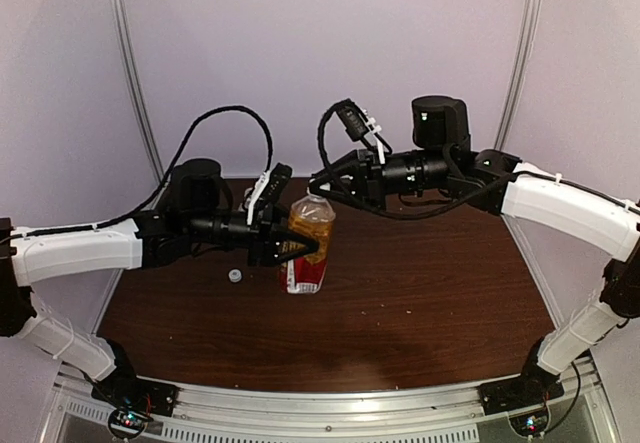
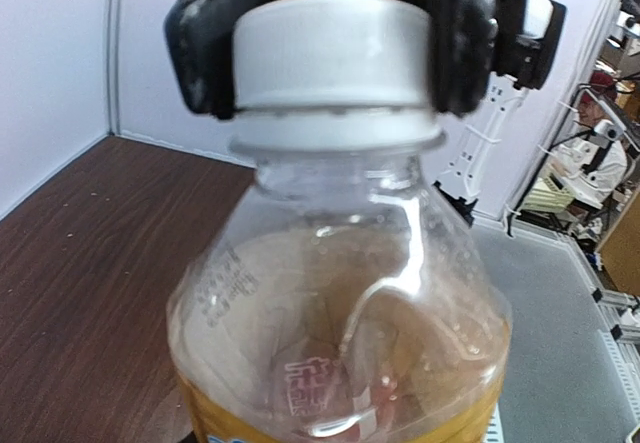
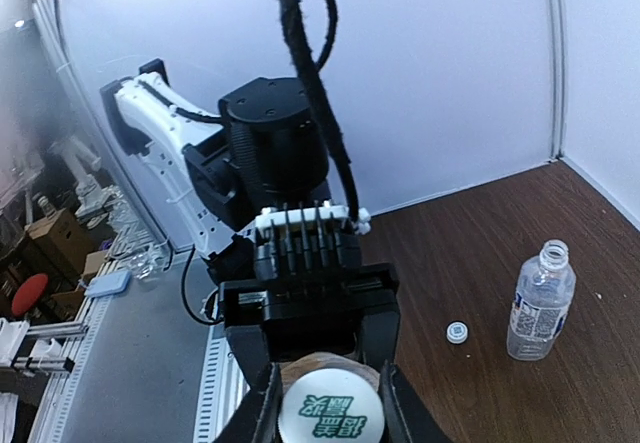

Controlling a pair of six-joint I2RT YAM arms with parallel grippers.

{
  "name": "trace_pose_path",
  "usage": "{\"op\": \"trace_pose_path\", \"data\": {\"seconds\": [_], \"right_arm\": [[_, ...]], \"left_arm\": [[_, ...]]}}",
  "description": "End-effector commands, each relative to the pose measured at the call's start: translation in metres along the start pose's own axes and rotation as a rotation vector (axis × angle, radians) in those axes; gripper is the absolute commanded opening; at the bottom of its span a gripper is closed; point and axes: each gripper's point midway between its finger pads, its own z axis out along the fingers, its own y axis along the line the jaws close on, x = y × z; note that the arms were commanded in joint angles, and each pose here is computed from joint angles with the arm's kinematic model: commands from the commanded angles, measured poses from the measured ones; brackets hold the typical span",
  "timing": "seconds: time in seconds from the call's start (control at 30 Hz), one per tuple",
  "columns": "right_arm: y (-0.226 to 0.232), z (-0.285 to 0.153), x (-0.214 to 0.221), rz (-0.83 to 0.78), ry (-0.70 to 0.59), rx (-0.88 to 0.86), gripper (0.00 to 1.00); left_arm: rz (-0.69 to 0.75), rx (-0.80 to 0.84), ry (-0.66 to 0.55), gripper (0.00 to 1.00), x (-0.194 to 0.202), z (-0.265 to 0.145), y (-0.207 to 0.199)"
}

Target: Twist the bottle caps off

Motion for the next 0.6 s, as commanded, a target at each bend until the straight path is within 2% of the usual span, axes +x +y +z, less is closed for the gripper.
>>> {"op": "trace_pose_path", "data": {"seconds": [0.0, 0.1, 0.17, 0.3, 0.4, 0.53, 0.57], "right_arm": [[0.039, -0.002, 0.010, -0.130, 0.033, -0.297, 0.01], [0.041, -0.003, 0.011, -0.161, 0.039, -0.340, 0.09], [0.039, -0.003, 0.010, -0.156, 0.038, -0.337, 0.12], [0.033, -0.004, 0.006, -0.141, 0.030, -0.296, 0.14], [0.027, -0.006, 0.001, -0.109, 0.017, -0.237, 0.21], [0.017, -0.010, -0.011, -0.069, -0.012, -0.138, 0.42], [0.017, -0.012, -0.014, -0.059, -0.020, -0.128, 0.50]], "left_arm": [[0.089, 0.265, -0.096, 0.31, -0.027, -0.012, -0.056], [0.089, 0.291, -0.096, 0.30, -0.027, -0.014, -0.060], [0.090, 0.287, -0.095, 0.30, -0.026, -0.013, -0.059], [0.080, 0.272, -0.085, 0.31, -0.023, -0.009, -0.054], [0.079, 0.239, -0.085, 0.30, -0.023, -0.008, -0.049], [0.078, 0.148, -0.071, 0.30, -0.023, -0.005, -0.034], [0.078, 0.129, -0.069, 0.30, -0.023, -0.005, -0.031]]}}
